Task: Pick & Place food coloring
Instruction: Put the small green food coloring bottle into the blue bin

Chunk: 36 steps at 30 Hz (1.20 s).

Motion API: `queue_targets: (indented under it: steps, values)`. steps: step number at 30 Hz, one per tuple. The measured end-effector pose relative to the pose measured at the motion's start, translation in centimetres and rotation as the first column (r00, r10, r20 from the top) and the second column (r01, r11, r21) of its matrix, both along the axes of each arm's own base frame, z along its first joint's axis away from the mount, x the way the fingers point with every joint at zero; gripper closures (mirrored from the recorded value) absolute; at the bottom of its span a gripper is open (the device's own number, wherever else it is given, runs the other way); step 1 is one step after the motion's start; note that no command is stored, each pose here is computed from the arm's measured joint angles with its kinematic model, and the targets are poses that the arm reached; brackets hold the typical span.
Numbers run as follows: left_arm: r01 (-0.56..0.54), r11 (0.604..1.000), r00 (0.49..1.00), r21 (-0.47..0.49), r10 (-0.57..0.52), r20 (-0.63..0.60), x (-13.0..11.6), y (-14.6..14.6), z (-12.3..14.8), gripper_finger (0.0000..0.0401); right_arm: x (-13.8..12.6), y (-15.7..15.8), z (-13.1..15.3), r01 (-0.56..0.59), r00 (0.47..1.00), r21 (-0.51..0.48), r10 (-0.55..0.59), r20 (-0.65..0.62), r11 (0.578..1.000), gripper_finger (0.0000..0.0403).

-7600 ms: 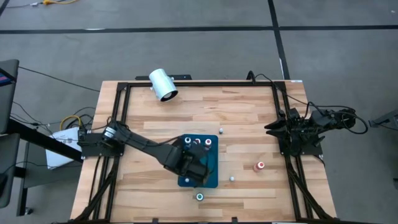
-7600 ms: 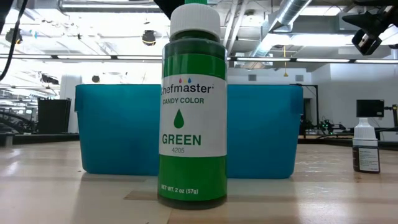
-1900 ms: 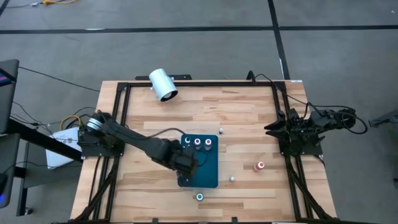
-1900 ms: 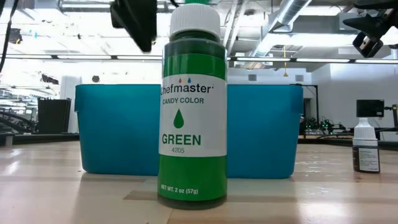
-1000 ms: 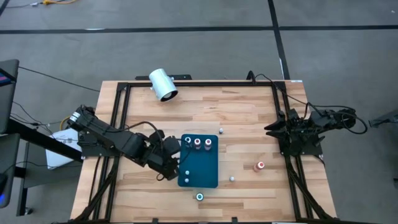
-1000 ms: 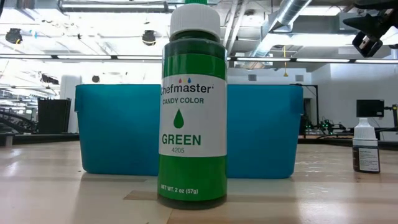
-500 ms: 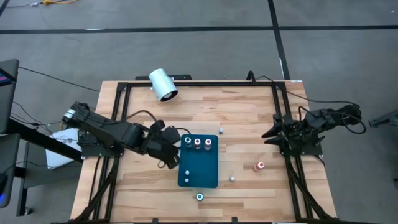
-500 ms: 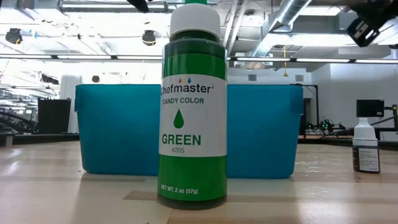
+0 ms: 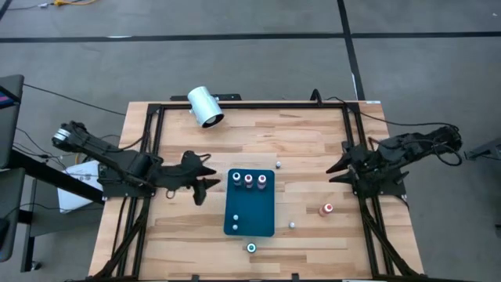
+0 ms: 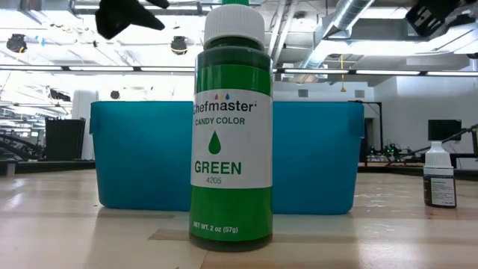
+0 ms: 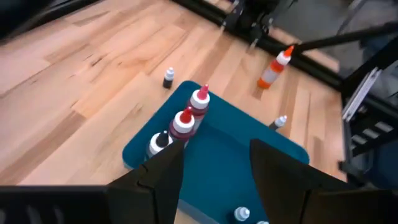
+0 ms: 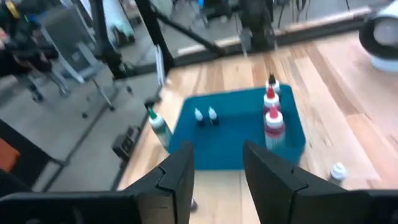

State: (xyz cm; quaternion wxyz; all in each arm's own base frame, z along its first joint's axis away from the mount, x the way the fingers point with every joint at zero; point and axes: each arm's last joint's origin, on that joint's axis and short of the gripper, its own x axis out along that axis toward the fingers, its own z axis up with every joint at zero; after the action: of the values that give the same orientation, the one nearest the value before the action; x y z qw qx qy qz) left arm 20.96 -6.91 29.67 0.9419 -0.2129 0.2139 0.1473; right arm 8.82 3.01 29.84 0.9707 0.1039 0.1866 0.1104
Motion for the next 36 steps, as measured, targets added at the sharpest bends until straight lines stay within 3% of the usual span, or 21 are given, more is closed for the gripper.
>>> queue_targets:
  steps: [7,18,30,36]
  values:
    - [-0.006,1.000,0.991,-0.027,0.009,0.135,-2.1,0.9,-2.7,0.0227,1.9,0.6,0.1,0.003,0.985,-0.069,-0.015,-0.171,0.998,0.0277]
    - [-0.054,0.998,0.982,-0.032,0.059,0.181,-4.6,2.1,-5.4,0.0227,7.1,-0.1,-0.3,0.090,0.913,-0.153,-0.143,-0.382,0.984,0.0277]
    - [-0.053,0.998,0.973,-0.021,0.056,0.222,-7.2,3.1,-5.6,0.0227,12.6,-2.8,0.1,0.080,0.883,-0.321,-0.216,-0.416,0.944,0.0277]
    - [-0.048,0.999,0.971,-0.008,0.048,0.235,-7.8,3.4,-5.3,0.0227,14.7,-3.9,-0.4,0.094,0.864,-0.340,-0.246,-0.439,0.936,0.0275]
